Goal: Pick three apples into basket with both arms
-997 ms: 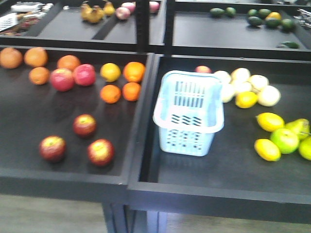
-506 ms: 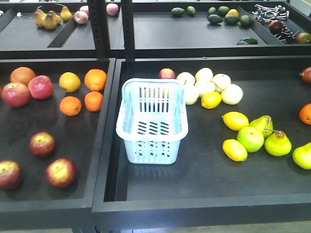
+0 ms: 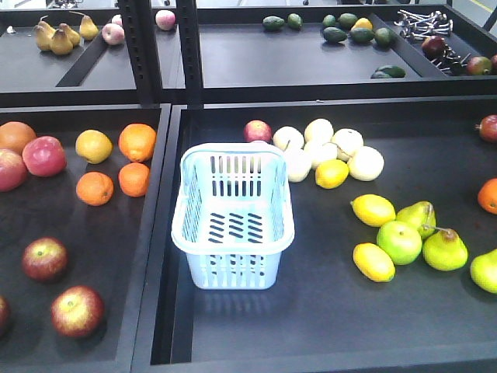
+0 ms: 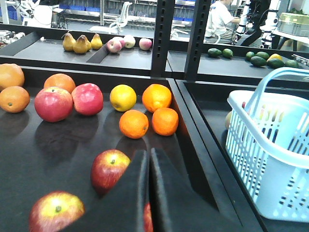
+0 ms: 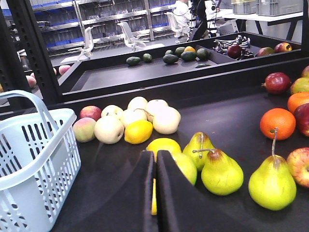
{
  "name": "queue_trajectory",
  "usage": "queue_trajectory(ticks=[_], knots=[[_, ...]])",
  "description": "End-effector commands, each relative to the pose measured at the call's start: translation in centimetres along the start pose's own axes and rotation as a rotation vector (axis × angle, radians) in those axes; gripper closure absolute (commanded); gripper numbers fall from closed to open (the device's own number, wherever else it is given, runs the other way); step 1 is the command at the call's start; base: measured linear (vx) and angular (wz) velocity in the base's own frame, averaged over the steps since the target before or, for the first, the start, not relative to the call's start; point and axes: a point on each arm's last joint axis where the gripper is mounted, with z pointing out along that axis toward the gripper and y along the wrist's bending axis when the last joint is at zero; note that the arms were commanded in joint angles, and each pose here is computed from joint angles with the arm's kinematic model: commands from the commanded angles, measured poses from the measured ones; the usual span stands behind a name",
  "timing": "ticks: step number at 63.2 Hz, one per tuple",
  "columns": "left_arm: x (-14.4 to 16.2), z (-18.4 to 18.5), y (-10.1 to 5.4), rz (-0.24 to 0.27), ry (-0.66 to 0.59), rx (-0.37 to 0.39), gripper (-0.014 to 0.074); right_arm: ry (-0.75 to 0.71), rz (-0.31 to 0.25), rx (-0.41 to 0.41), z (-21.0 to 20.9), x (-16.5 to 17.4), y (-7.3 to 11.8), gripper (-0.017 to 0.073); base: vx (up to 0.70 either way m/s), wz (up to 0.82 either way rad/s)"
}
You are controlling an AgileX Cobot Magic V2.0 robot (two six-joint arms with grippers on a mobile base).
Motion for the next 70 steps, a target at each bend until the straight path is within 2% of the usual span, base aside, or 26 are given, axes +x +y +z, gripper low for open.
queue_trajectory(ticks=[1, 70], knots=[[-0.58, -0.11, -0.05, -0.006, -0.081, 0.007, 0.0600, -0.071, -0.007, -0.015, -0.04, -0.23, 0.09, 0.0564, 0.11, 0.01], [-0.58, -0.11, -0.05, -0.006, -0.081, 0.007, 0.0600, -0.071, -0.007, -0.015, -0.04, -0.23, 0.09, 0.0564, 0.07, 0.05]])
